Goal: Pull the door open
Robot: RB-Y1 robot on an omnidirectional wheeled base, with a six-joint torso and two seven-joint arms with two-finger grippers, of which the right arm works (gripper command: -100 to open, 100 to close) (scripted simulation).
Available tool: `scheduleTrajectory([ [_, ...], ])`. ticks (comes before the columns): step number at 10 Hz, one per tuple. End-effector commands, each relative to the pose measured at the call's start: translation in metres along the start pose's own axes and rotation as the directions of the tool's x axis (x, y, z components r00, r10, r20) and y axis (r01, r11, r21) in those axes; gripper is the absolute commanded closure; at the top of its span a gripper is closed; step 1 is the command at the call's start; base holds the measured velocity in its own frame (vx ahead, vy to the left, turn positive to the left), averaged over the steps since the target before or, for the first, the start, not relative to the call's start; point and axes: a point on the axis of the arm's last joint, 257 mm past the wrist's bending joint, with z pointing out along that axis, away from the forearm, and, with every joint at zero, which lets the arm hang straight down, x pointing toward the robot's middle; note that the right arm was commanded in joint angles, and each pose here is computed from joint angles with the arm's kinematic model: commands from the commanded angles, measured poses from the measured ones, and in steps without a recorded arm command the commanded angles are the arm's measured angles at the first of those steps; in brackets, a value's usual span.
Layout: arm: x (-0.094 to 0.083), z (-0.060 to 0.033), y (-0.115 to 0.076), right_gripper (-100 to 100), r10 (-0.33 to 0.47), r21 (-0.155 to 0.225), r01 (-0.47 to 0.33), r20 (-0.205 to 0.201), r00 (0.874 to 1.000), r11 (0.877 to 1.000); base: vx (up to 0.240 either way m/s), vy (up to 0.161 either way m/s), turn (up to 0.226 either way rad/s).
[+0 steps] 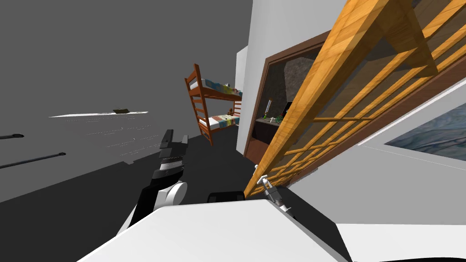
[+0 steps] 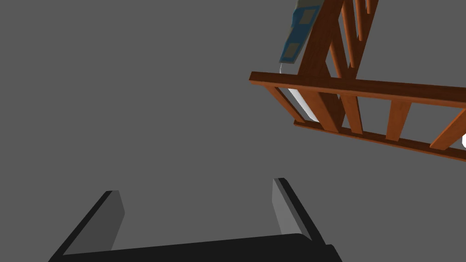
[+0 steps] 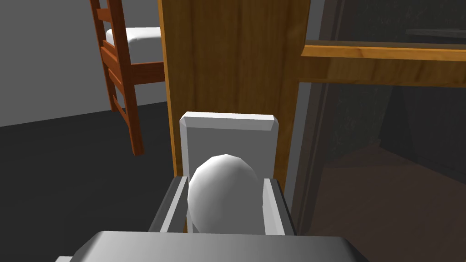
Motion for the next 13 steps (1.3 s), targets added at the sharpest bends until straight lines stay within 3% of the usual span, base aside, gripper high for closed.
scheduleTrajectory([
  [1, 0.002, 0.0033, 0.004, 100, -0.003, -0.004, 0.003, -0.008, 1.0, 1.0, 0.023, -0.045, 0.276],
  [7, 0.005, 0.0089, 0.023, 100, -0.012, -0.034, 0.012, -0.012, 1.0, 0.999, -0.036, -0.041, 0.271],
  [10, 0.006, 0.012, 0.035, 100, -0.012, -0.058, 0.011, -0.013, 1.0, 0.998, -0.153, -0.037, 0.286],
  [13, 0.006, 0.0136, 0.043, 100, -0.008, -0.076, 0.007, -0.014, 1.0, 0.997, -0.202, -0.008, 0.134],
])
